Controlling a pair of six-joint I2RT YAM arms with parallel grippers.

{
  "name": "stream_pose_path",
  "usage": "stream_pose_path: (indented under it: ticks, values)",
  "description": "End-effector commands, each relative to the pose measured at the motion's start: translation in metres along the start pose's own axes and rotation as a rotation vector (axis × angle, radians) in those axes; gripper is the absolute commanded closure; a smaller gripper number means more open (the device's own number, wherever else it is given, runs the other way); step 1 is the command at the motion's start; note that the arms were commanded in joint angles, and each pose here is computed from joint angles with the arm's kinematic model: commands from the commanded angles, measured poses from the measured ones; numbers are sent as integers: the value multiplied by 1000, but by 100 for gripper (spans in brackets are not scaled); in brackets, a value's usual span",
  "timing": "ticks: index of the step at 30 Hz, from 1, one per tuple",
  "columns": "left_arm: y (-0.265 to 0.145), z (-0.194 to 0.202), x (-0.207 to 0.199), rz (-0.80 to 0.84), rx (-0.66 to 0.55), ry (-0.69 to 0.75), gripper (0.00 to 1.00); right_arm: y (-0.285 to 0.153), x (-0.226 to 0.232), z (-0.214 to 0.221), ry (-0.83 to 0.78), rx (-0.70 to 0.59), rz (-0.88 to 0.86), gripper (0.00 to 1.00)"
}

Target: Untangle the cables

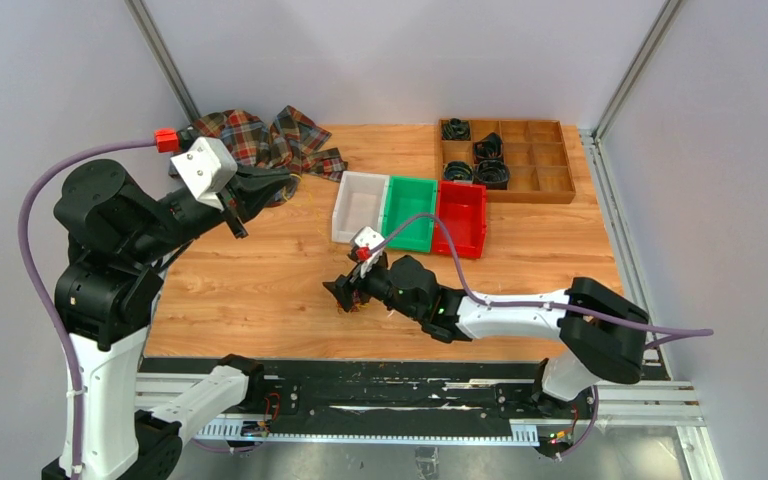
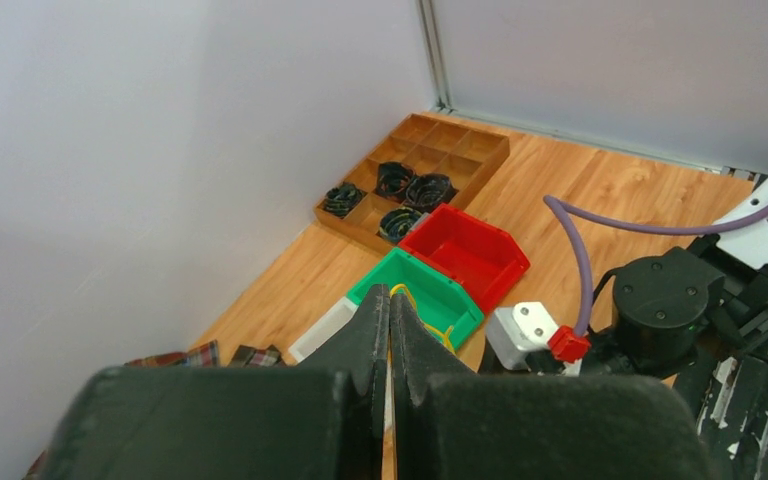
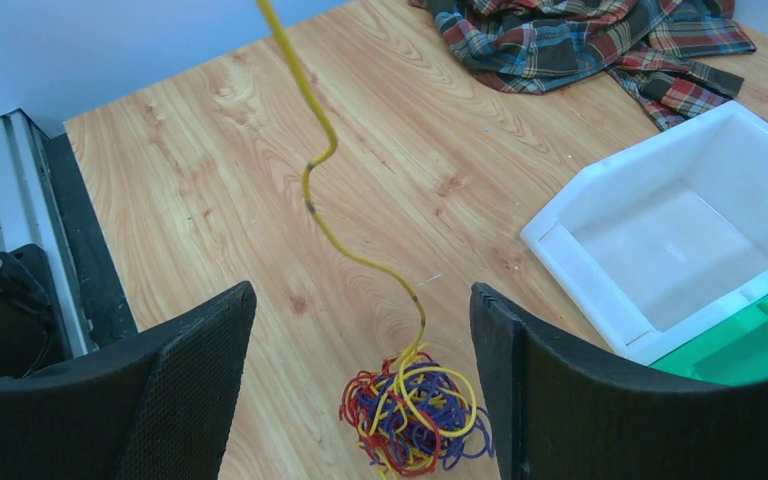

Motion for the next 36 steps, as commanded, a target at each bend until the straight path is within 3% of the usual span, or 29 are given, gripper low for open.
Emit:
stream_pose_path:
  ticks: [1, 15, 24, 36]
  values:
    - [-1, -11, -1, 14, -47, 8, 99, 18, -7, -3, -27, -5, 47, 22]
    - [-9, -34, 4, -6, -99, 37, 99, 56, -27, 32, -1, 46, 113, 50]
    - [-16, -76, 30, -116, -164, 141, 100, 42, -49, 84, 33, 142, 198, 67]
    - [-50, -131, 87, -606, -277, 271, 99, -1, -66, 119, 102, 170, 260, 66]
Point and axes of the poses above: each gripper's point midway between its finger pads, its own y axis out along the fingers, its own x axis along the line the jaws close on, z = x × y, the point moved 7 cm from there along -y, back along the fingers, and after that the axes turned 14 degrees about y, right-handed, at the moved point
